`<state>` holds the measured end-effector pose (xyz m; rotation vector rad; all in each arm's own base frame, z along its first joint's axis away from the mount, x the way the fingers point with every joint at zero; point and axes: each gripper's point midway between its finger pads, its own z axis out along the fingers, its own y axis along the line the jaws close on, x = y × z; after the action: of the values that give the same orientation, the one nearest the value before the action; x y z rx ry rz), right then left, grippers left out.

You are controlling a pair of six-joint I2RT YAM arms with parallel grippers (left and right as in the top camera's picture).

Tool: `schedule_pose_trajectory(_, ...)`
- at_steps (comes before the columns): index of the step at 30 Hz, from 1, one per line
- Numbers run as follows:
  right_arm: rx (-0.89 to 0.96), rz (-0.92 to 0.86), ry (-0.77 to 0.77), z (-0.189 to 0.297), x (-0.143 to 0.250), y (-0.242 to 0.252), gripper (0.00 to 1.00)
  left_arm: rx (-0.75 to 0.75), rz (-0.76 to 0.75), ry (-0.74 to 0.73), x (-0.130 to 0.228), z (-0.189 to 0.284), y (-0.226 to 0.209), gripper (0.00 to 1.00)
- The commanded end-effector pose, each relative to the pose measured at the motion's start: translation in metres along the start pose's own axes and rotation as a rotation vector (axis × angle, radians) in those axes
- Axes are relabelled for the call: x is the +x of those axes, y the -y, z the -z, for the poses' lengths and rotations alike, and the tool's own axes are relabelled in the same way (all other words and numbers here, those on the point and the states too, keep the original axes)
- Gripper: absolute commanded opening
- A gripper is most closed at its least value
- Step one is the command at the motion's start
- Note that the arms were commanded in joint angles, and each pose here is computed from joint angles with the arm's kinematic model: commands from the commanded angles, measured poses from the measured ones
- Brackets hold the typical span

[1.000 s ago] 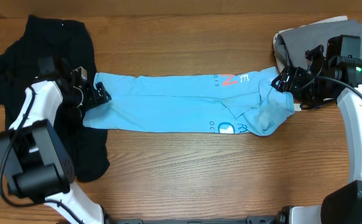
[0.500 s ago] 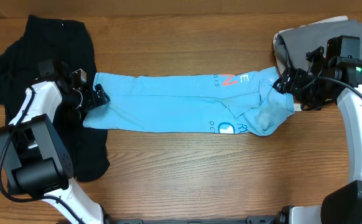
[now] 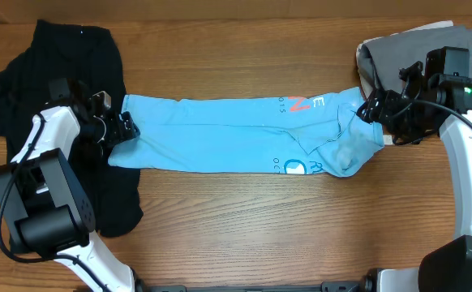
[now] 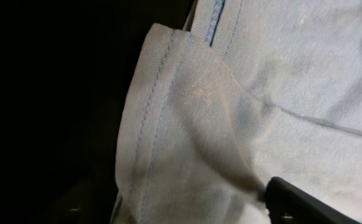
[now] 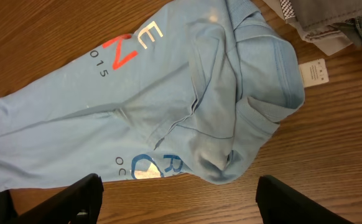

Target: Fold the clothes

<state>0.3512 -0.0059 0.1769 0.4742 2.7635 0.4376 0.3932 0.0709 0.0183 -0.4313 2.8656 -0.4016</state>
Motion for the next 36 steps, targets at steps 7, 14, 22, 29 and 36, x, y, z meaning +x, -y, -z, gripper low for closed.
schedule_pose_trajectory(7, 0.007, 0.015, 0.006, 0.001, -0.001, -0.001, 0.84, 0.062, -0.086, -0.044, 0.005, -0.024, 0.032, 0.75)
schedule_pose_trajectory(14, 0.006, 0.016, 0.010, 0.001, -0.001, -0.001, 0.84, 0.073, -0.102, -0.048, 0.007, -0.026, 0.043, 0.68)
schedule_pose_trajectory(22, 0.006, 0.016, 0.008, 0.000, -0.001, -0.001, 0.84, 0.073, -0.101, -0.043, 0.000, -0.019, 0.046, 0.45)
schedule_pose_trajectory(29, 0.007, 0.016, 0.008, 0.000, -0.001, -0.001, 0.84, 0.074, -0.105, -0.029, -0.011, -0.008, 0.050, 0.10)
schedule_pose_trajectory(36, 0.007, 0.016, 0.008, 0.000, -0.001, -0.001, 0.84, 0.068, -0.098, -0.041, -0.018, 0.010, 0.054, 0.04)
